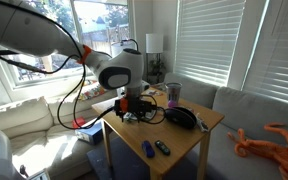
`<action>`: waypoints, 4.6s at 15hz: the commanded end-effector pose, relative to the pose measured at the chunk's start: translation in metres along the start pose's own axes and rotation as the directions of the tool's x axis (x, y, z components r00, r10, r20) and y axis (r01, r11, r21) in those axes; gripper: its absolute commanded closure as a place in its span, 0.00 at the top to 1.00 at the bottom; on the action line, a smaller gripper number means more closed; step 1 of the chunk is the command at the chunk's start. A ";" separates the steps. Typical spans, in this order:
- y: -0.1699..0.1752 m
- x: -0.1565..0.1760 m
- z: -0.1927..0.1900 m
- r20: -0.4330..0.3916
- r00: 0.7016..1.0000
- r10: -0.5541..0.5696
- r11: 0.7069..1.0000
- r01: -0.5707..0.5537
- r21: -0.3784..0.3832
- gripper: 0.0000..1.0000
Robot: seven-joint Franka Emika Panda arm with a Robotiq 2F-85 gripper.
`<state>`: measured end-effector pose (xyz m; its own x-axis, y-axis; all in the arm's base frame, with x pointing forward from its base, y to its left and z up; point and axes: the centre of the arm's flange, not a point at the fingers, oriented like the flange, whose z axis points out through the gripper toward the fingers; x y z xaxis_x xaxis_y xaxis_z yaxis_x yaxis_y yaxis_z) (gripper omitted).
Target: Empty the plastic cup then set one squishy drink upright on the table
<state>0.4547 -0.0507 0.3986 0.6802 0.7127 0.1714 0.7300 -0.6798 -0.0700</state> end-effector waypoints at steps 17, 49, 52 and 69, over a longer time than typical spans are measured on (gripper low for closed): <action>-0.003 0.012 -0.014 -0.033 0.997 -0.066 0.997 0.068 0.047 0.04; -0.005 0.054 -0.118 0.687 0.650 -0.325 0.871 0.488 -0.050 0.61; -0.005 0.057 -0.137 0.649 0.698 -0.303 0.879 0.468 -0.094 0.81; -0.005 0.064 -0.229 0.185 0.982 0.045 0.970 0.000 -0.241 1.00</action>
<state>0.4800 -0.0411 0.6348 0.7138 0.7002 -0.0158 0.6921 -0.7017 0.1691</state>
